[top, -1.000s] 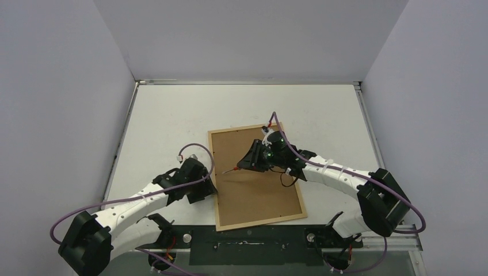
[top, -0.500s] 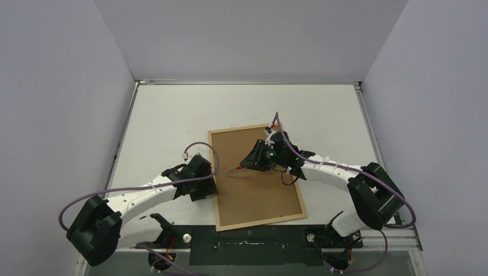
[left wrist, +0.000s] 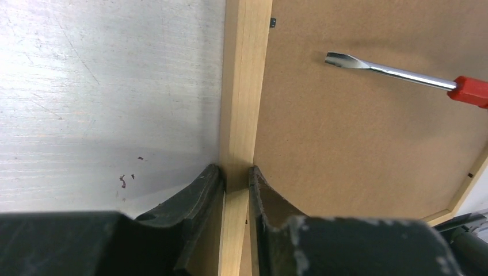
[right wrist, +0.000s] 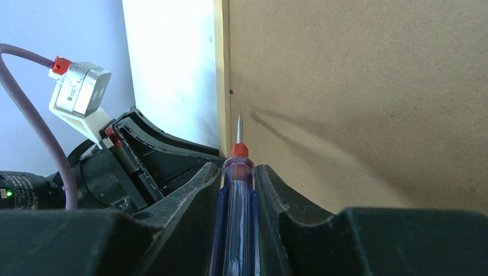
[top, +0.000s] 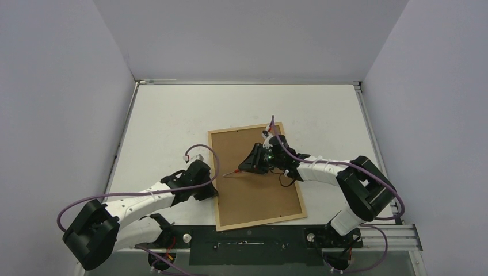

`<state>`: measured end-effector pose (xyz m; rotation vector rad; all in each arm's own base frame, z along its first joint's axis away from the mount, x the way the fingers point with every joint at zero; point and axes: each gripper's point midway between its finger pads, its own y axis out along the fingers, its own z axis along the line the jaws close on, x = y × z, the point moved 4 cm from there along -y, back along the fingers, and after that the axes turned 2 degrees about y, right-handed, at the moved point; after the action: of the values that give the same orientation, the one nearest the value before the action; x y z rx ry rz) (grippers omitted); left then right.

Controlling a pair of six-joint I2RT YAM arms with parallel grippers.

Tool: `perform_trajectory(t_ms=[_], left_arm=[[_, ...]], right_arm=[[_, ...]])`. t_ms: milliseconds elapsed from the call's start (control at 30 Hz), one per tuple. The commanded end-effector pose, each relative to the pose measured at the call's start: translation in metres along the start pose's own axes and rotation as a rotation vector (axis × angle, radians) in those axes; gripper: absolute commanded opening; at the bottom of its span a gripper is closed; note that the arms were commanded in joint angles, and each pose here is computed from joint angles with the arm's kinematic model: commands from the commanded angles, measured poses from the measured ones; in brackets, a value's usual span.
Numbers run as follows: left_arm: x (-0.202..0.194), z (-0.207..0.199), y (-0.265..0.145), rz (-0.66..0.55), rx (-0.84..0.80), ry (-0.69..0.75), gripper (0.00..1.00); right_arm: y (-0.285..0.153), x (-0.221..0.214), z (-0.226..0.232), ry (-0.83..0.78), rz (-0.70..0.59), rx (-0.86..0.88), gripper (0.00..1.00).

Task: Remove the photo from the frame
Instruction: Release the photo frame item from the photo frame.

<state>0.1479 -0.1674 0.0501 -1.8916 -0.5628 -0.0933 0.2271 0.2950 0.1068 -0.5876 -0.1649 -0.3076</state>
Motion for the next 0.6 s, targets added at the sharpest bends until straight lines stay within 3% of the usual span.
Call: perform_trajectory(t_ms=[0,267,567], left_arm=[[-0.014,0.018,0.009,0.010,0.006,0.000,0.08],[-0.017,0.020,0.013,0.007,-0.031,0.012,0.00],[-0.020,0.027,0.011,0.011,-0.012,0.054,0.00]], right_arm=[[0.003,0.008,0.011,-0.064,-0.031,0.090,0.00],[0.018,0.004,0.005,-0.055,-0.015,0.131,0.00],[0.017,0.009,-0.007,-0.085,-0.034,0.053,0.00]])
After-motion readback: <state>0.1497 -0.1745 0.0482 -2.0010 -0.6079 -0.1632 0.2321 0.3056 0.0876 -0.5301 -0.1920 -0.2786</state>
